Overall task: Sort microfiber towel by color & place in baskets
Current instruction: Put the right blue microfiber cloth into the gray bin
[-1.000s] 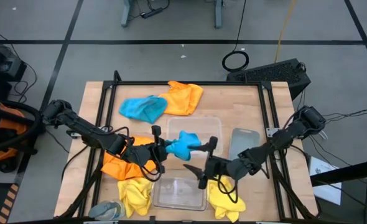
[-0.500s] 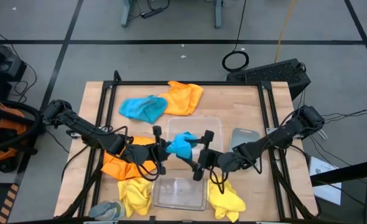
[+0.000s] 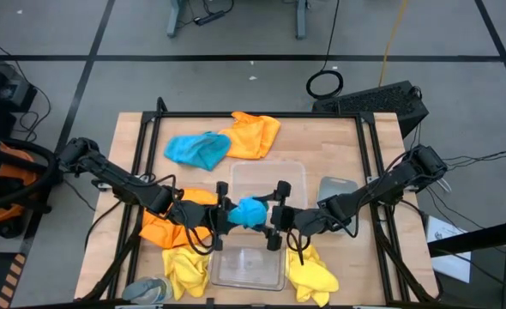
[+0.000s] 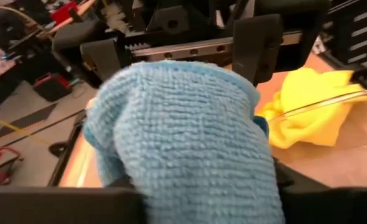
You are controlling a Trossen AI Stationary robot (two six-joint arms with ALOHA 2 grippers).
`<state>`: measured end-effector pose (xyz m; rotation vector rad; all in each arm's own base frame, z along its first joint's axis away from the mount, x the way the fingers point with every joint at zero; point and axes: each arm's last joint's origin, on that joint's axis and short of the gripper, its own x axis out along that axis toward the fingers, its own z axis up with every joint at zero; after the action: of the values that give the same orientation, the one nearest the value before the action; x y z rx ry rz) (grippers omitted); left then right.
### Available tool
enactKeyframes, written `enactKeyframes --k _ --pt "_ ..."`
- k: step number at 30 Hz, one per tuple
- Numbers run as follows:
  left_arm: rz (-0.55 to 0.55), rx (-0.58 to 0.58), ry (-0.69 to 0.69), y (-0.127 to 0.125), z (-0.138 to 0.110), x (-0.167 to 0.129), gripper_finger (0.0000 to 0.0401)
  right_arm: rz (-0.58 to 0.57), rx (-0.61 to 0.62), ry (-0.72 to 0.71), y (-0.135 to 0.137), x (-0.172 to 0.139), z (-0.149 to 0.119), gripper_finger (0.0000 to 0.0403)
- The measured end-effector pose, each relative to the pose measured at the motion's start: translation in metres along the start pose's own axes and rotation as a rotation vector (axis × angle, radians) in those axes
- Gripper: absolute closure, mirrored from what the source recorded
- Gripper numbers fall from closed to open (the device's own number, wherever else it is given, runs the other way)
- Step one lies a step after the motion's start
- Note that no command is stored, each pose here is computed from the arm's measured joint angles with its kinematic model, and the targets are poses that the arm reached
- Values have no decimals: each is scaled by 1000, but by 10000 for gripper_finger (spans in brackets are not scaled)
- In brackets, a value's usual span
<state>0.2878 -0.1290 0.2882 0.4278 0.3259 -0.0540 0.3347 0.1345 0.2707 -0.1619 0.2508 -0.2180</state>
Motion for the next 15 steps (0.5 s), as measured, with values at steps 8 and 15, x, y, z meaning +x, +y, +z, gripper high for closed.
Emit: enactKeyframes --k 8,15 --pt "-21 5 -10 -5 2 -2 123 34 3 0 -1 2 0 199" --pt "-26 13 3 -6 0 -3 86 35 -37 -1 -3 3 0 325"
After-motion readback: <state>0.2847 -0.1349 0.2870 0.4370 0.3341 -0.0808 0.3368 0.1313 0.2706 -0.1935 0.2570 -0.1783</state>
